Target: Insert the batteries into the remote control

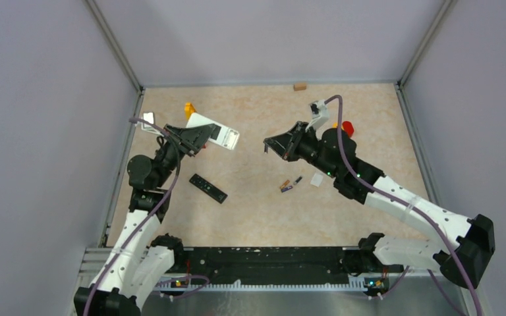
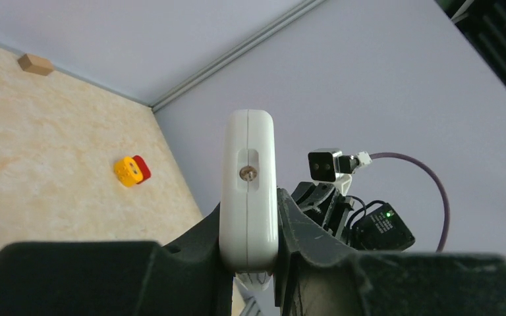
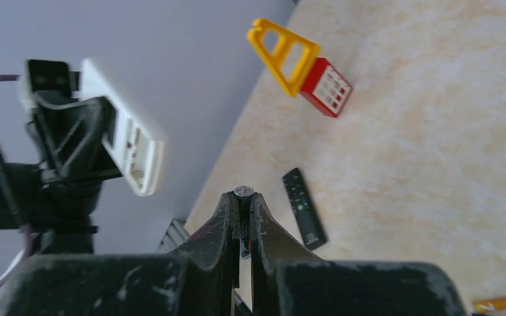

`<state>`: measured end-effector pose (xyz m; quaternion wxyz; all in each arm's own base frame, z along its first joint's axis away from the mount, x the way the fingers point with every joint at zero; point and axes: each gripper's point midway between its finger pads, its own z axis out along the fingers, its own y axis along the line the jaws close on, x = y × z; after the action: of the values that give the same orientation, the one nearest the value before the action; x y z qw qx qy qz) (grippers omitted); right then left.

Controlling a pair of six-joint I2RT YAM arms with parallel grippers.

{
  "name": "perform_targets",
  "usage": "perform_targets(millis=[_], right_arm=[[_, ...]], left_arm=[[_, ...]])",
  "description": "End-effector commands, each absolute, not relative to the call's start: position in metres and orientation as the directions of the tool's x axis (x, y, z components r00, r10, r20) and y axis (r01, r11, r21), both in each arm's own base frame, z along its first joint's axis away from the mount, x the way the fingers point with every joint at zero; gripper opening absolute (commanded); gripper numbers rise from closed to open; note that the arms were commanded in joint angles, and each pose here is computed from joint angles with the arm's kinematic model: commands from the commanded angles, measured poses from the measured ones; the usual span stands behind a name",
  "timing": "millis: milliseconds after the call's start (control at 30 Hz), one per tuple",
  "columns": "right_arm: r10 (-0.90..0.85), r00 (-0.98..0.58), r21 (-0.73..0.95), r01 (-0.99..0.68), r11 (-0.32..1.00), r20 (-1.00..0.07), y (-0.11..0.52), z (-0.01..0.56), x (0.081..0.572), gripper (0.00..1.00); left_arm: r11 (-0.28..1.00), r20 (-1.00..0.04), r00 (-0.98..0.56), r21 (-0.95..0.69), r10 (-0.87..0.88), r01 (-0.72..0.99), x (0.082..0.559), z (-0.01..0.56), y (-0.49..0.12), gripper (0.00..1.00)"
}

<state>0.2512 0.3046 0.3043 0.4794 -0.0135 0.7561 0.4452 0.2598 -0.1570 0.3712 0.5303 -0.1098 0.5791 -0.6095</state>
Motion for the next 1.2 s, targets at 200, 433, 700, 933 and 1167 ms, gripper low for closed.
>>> perform_targets(millis=[200, 433, 700, 933, 1167], right_arm=[[0.564, -0.492, 0.707, -0.66, 0.255, -0.663, 0.332, 0.433, 0.223, 0.0], [0.61, -0.364, 0.656, -0.661, 0.363, -0.704, 0.339, 0.439, 0.244, 0.0], [0.588, -0.182, 0.515, -0.718, 0.469, -0.788, 0.359, 0.443, 0.257, 0.0], [0.575, -0.135, 0.476, -0.725, 0.498, -0.807, 0.374, 0.441, 0.261, 0.0], [0.557, -0.11, 0.471, -0.679, 0.563, -0.823, 0.38, 0.435, 0.264, 0.0]], left_arm=[[-0.002, -0.274, -0.398, -0.822, -0.875, 0.569, 0.249, 0.397, -0.157, 0.0], [-0.069, -0.191, -0.378, -0.813, -0.906, 0.578, 0.253, 0.396, -0.159, 0.0], [-0.15, -0.126, -0.404, -0.796, -0.906, 0.586, 0.257, 0.391, -0.158, 0.0], [-0.152, -0.122, -0.399, -0.795, -0.909, 0.587, 0.263, 0.393, -0.159, 0.0], [-0.179, -0.104, -0.401, -0.774, -0.91, 0.607, 0.26, 0.401, -0.156, 0.0]])
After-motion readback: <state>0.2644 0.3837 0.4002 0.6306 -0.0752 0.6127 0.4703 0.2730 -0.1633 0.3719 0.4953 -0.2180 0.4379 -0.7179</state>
